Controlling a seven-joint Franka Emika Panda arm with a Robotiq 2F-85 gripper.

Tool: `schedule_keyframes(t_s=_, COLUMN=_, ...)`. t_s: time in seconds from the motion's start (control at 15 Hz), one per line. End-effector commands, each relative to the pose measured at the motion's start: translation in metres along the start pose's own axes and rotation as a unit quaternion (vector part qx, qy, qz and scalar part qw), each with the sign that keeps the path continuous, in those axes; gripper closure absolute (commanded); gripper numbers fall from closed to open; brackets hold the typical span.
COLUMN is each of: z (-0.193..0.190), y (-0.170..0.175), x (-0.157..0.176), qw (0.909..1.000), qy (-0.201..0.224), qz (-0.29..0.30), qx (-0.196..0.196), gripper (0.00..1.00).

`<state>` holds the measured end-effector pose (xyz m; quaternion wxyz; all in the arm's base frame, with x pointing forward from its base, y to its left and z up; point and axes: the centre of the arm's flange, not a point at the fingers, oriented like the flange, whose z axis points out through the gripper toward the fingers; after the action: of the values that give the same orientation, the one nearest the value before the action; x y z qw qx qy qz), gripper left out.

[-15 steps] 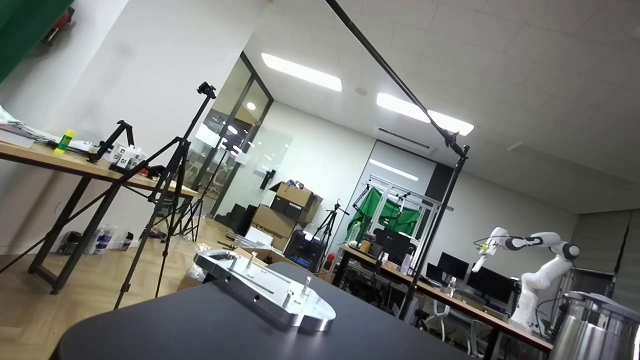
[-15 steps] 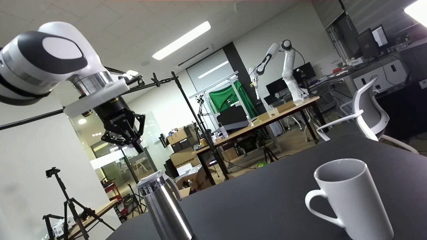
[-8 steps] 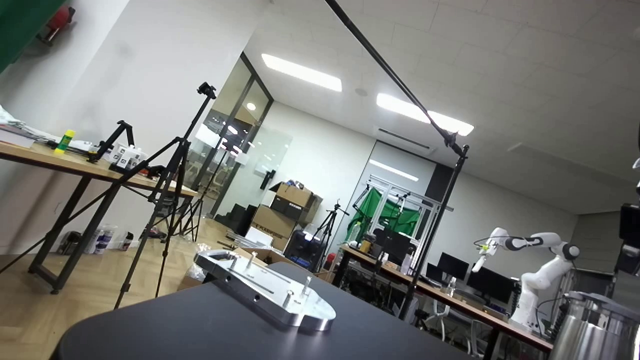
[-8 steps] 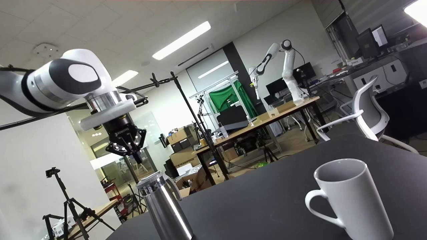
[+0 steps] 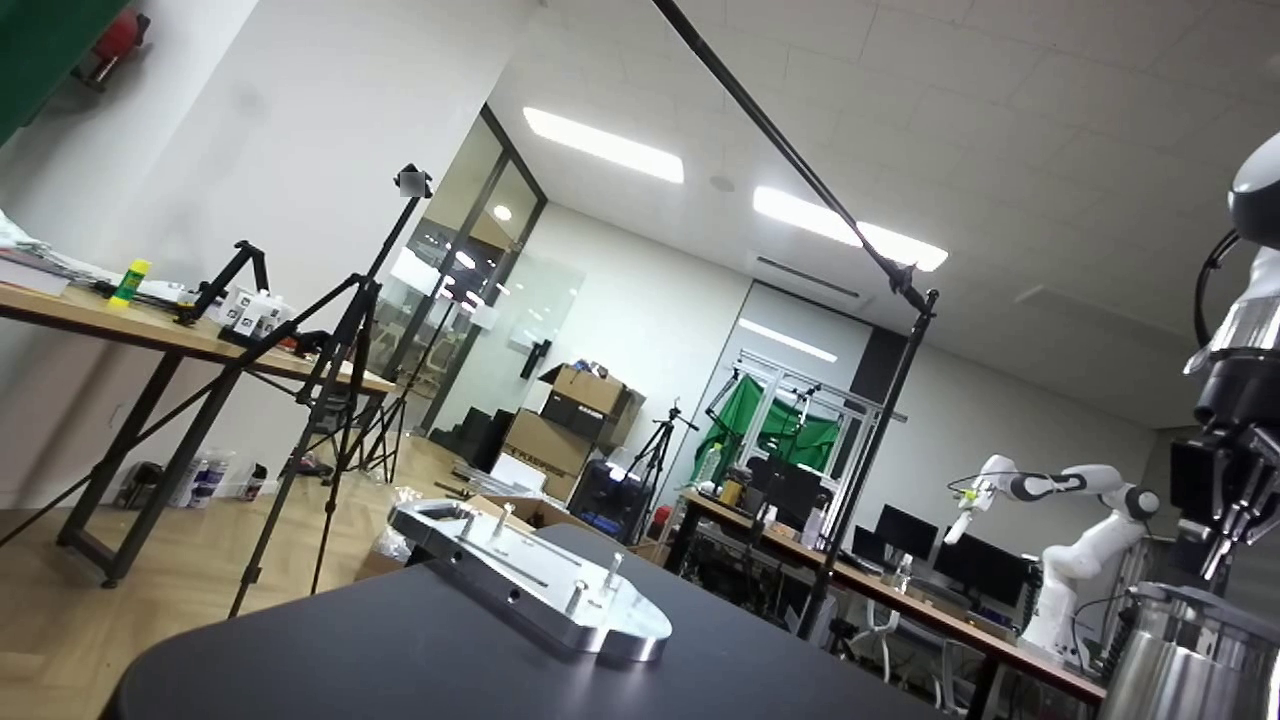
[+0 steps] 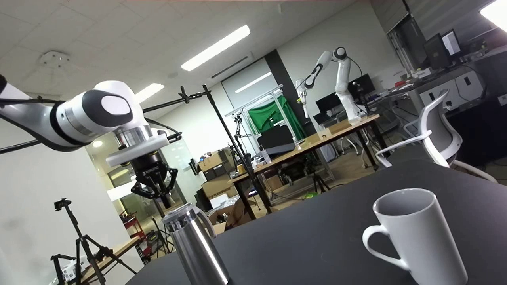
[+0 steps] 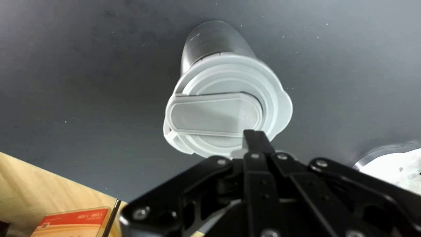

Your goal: Open the cap on the silver jar

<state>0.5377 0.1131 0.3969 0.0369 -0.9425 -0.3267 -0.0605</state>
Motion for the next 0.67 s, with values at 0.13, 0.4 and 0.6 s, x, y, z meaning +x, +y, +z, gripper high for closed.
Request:
schedule_keyframes(t_s=0.13, z=0.012, y=0.013, x=0.013, qw=0.9993, qy=-0.033, qz=0.01, qx=0.013, gripper=1.0)
schedule_keyframes(t_s=0.4, z=0.02, y=0.016, x=0.012, qw=0.9989, qy=-0.042, qz=0.013, qx=0.015, gripper=1.0)
schedule_keyframes(t_s=0.6, z=0.035, y=0.012, x=0.008, qw=0.9986, qy=-0.05, qz=0.011, qx=0.015, gripper=1.0)
